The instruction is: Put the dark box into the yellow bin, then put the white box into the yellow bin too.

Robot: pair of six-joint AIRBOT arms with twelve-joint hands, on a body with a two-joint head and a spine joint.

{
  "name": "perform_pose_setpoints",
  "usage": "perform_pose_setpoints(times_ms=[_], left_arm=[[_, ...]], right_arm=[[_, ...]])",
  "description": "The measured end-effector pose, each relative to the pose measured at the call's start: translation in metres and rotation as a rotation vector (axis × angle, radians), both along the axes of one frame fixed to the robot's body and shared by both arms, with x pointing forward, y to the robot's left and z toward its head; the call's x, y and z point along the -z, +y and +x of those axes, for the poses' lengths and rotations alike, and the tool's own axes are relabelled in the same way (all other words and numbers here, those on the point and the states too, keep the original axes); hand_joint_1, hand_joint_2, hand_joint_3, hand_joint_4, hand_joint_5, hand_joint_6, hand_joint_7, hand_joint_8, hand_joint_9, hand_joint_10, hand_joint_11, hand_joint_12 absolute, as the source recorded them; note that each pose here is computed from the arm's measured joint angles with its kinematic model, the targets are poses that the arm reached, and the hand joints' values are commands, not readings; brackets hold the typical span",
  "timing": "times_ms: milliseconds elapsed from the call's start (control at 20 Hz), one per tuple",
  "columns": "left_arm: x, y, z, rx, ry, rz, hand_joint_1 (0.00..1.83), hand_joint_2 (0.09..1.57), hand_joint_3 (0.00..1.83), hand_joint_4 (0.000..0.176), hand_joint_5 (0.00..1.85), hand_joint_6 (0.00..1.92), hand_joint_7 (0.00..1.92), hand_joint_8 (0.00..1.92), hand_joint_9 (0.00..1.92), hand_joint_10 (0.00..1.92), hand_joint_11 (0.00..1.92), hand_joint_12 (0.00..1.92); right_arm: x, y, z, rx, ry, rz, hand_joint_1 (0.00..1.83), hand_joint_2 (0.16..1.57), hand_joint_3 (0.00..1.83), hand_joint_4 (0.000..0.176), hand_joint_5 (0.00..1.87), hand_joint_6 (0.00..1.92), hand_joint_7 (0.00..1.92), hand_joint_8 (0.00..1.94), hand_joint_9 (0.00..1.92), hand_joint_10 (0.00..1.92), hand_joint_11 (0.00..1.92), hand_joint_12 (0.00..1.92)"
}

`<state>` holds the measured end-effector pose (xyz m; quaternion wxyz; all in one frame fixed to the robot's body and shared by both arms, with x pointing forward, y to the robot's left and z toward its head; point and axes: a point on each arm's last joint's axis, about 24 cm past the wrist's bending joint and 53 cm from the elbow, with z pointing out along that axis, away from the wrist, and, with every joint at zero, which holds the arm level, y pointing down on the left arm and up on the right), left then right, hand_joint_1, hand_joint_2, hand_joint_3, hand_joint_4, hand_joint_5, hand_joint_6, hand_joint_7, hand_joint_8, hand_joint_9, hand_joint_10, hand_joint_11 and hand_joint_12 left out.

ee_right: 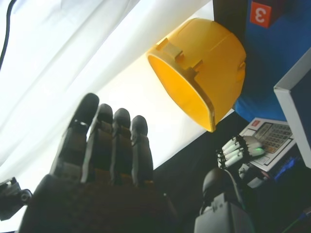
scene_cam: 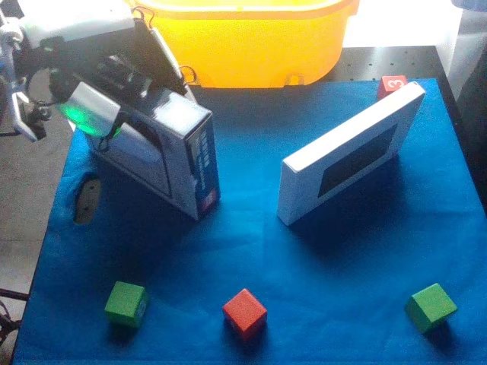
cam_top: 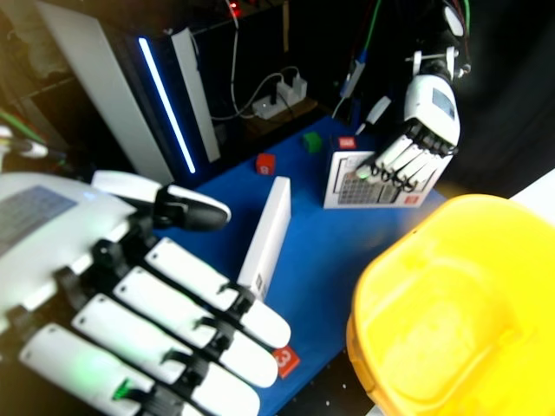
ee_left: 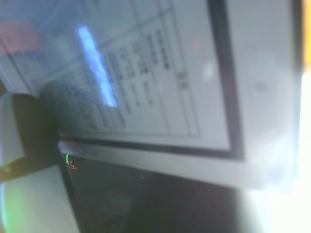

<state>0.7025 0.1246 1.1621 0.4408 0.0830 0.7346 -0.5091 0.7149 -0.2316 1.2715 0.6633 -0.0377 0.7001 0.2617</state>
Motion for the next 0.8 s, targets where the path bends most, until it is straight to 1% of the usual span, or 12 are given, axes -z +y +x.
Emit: perform_pose_setpoints(times_ms=[100,150,250,300,350,400,450,500,550,600,650,800], left_arm=[[-0.005,-0.001,-0.004,0.009,-0.003,-0.008,1.30,1.02,0.00,0.000,1.38,0.01,1.15,0.94,1.07,0.97,0.88,1.36],[-0.011,-0.002,-0.007,0.019,-0.009,-0.023,1.38,0.99,0.02,0.000,1.29,0.27,1.29,0.49,1.13,0.91,0.82,1.22],[-0.027,-0.004,-0.012,0.032,-0.036,-0.065,1.29,1.02,0.00,0.000,1.29,0.27,1.19,0.80,1.00,0.97,0.73,1.49],[-0.033,-0.005,-0.014,0.038,-0.058,-0.072,1.29,1.02,0.00,0.000,1.29,0.27,1.19,0.80,1.00,0.97,0.73,1.49],[-0.043,-0.004,-0.014,0.040,-0.078,-0.090,1.29,1.02,0.00,0.000,1.29,0.25,1.16,0.90,1.00,1.12,0.79,1.62],[-0.049,-0.001,-0.012,0.034,-0.096,-0.098,1.28,1.02,0.00,0.000,1.23,0.41,1.17,0.84,1.01,1.03,0.79,1.56],[-0.056,0.002,-0.010,0.024,-0.103,-0.115,1.28,1.06,0.00,0.000,1.11,0.58,1.12,0.97,1.01,1.14,0.82,1.65],[-0.062,0.004,-0.009,0.015,-0.108,-0.134,1.28,1.07,0.00,0.000,1.06,0.67,1.12,0.99,1.03,1.12,0.88,1.62],[-0.065,0.007,-0.009,0.012,-0.124,-0.133,1.28,1.07,0.00,0.000,1.03,0.75,1.13,0.93,1.05,0.95,0.87,1.53],[-0.067,0.007,-0.010,0.010,-0.132,-0.138,1.28,1.07,0.00,0.000,1.03,0.75,1.13,0.93,1.05,0.95,0.87,1.53],[-0.073,0.007,-0.010,0.012,-0.147,-0.150,1.37,1.07,0.00,0.000,1.01,0.85,1.09,0.84,0.99,1.07,0.74,1.27],[-0.093,0.009,-0.008,-0.002,-0.185,-0.209,1.38,1.09,0.00,0.000,0.93,0.97,1.03,0.90,0.96,1.13,0.76,1.20]], right_arm=[[0.000,0.001,0.000,-0.002,0.000,0.001,0.00,1.01,0.00,0.000,0.28,0.00,0.26,0.01,0.21,0.01,0.00,0.45],[0.001,0.002,0.000,-0.004,0.001,0.001,0.00,1.02,0.00,0.000,0.27,0.01,0.25,0.00,0.18,0.00,0.00,0.32],[0.001,0.003,0.000,-0.005,0.000,0.001,0.00,1.04,0.00,0.000,0.27,0.00,0.23,0.00,0.17,0.00,0.00,0.29],[0.001,0.004,0.000,-0.006,0.001,0.001,0.00,1.04,0.00,0.000,0.27,0.00,0.23,0.00,0.17,0.00,0.00,0.29],[0.001,0.004,0.000,-0.006,0.001,0.001,0.00,1.04,0.00,0.000,0.28,0.00,0.24,0.00,0.18,0.00,0.00,0.31],[0.001,0.004,0.001,-0.007,0.002,0.001,0.00,1.03,0.00,0.000,0.28,0.00,0.24,0.00,0.17,0.00,0.00,0.31],[0.001,0.004,0.001,-0.007,0.001,0.002,0.00,1.04,0.00,0.000,0.27,0.00,0.24,0.00,0.17,0.00,0.00,0.30],[0.001,0.005,0.001,-0.009,0.002,0.002,0.00,1.01,0.00,0.000,0.27,0.00,0.24,0.00,0.16,0.00,0.00,0.26],[0.001,0.005,0.001,-0.008,0.002,0.001,0.00,1.00,0.00,0.000,0.27,0.00,0.24,0.00,0.16,0.00,0.00,0.25],[0.001,0.005,0.001,-0.009,0.002,0.002,0.00,1.00,0.00,0.000,0.27,0.00,0.24,0.00,0.16,0.00,0.00,0.25],[0.002,0.006,0.001,-0.010,0.003,0.002,0.00,1.02,0.00,0.000,0.27,0.00,0.23,0.00,0.16,0.00,0.00,0.26],[0.003,0.011,0.001,-0.018,0.004,0.004,0.00,1.02,0.00,0.000,0.28,0.00,0.23,0.00,0.18,0.01,0.03,0.28]])
